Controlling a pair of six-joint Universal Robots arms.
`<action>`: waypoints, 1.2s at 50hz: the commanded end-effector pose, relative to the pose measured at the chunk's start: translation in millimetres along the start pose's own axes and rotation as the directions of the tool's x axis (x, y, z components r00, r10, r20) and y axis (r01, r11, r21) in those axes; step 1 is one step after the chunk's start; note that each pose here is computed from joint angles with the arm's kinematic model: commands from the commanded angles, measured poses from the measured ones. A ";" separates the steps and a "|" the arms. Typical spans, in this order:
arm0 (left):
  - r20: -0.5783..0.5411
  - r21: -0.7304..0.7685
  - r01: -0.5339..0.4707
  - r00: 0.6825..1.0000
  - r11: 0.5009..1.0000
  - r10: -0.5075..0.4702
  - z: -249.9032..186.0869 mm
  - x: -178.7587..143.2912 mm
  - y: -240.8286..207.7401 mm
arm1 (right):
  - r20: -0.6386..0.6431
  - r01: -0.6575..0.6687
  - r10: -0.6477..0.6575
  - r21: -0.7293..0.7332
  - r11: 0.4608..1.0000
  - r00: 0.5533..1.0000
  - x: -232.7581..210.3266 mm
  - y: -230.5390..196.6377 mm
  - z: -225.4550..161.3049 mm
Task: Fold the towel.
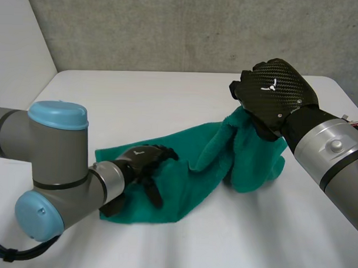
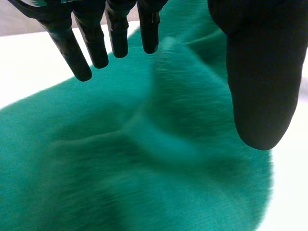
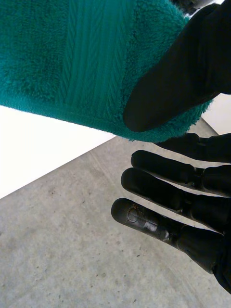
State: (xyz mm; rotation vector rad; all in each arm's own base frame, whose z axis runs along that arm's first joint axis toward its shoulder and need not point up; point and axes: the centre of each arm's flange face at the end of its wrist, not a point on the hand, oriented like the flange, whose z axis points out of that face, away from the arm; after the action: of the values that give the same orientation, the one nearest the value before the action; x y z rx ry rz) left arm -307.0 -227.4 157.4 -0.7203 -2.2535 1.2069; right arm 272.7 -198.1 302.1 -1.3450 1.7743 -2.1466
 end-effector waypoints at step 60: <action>0.448 0.338 -0.380 0.869 0.861 0.208 34.2 -68.7 -6.1 | 0.054 -0.109 0.142 -0.394 0.913 0.988 -41.9 155.3 92.1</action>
State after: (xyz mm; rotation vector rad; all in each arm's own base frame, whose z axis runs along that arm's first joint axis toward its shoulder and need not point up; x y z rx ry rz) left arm -283.2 -314.7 169.4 -0.6588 -1.9862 2.2093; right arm 294.6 -310.8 208.1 -1.2563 2.0444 -2.0185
